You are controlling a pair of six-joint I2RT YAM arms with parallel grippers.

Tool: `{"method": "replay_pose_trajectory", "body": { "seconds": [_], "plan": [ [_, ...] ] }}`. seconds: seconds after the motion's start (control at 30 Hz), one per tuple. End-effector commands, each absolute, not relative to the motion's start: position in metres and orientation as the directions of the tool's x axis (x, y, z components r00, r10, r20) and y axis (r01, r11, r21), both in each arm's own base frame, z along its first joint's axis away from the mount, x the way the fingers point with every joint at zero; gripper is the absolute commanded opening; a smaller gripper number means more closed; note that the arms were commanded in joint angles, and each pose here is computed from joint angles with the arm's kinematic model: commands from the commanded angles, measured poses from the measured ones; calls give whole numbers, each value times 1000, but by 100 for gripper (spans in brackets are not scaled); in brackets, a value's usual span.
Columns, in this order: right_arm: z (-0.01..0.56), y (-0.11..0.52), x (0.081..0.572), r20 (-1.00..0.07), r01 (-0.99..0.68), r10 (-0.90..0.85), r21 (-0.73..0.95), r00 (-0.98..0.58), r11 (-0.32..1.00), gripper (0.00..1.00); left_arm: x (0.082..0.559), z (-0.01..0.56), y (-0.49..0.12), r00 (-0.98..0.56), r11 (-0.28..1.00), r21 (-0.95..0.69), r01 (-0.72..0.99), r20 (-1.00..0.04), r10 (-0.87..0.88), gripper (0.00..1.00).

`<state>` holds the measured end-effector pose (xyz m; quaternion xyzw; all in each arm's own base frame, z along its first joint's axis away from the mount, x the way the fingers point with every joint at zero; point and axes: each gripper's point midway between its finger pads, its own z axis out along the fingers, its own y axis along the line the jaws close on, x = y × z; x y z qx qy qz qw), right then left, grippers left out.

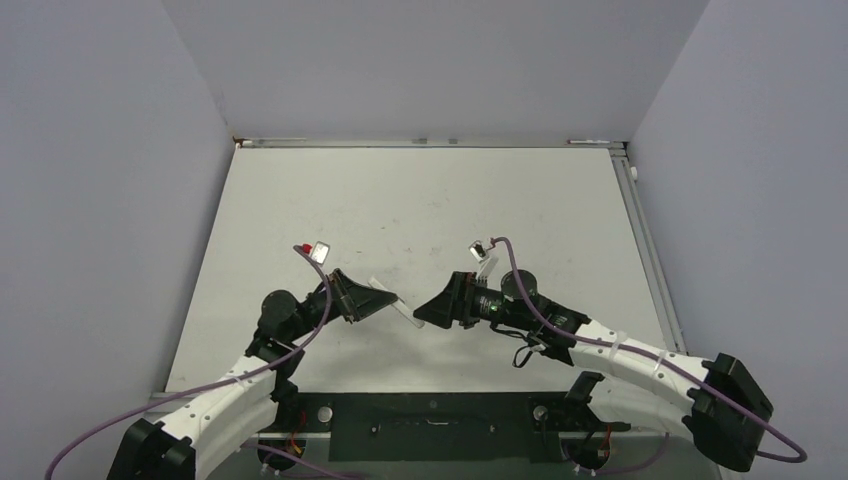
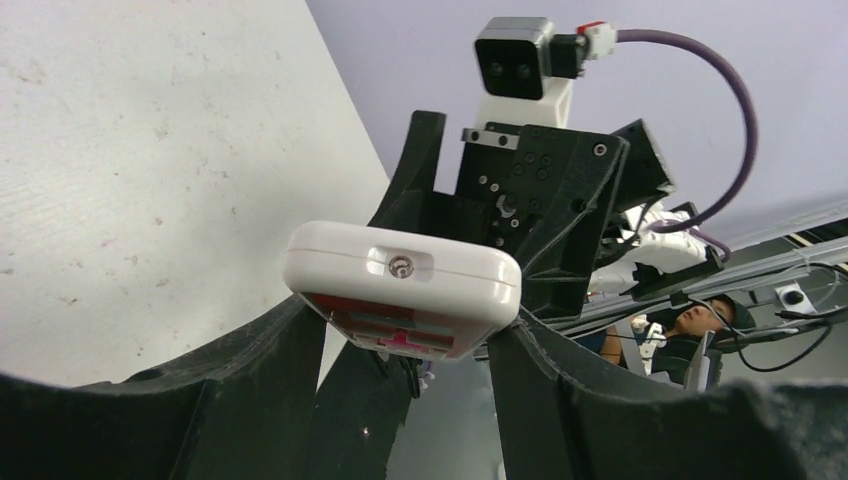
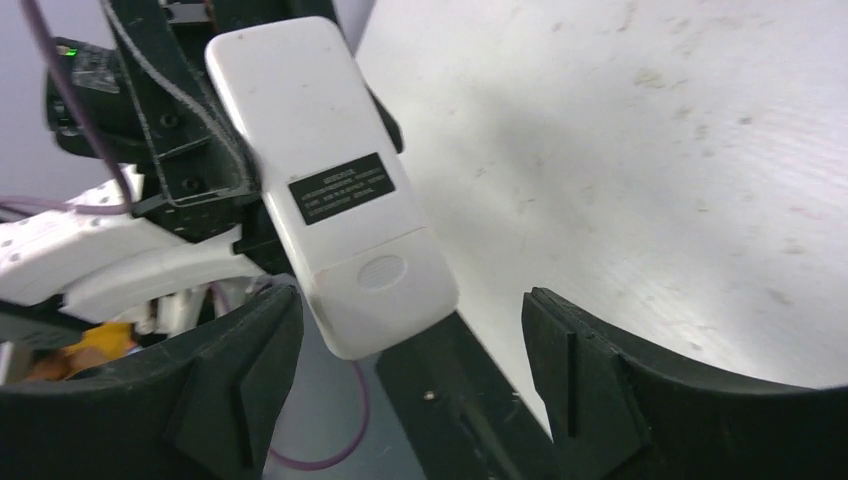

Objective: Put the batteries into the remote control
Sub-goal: Turn over the remote control at the center of the board.

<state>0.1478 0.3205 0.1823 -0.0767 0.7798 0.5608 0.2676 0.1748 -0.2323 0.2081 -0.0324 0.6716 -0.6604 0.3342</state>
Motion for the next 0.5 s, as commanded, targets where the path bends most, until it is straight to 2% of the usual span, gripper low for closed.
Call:
{"method": "replay_pose_trajectory", "body": {
  "seconds": [0.0, 0.2, 0.47],
  "plan": [
    [170, 284, 170, -631, -438, 154, 674, -761, 595, 80, 187, 209, -234, -755, 208, -889, 408, -456, -471, 0],
    [164, 241, 184, -708, -388, 114, 507, -697, 770, 80, 201, 176, -235, -783, 341, -884, 320, -449, -430, 0],
    [157, 191, 198, -764, -269, 96, 338, -638, 902, 80, 220, 119, -240, -842, 579, -799, 164, -419, -340, 0]
  ]
}}
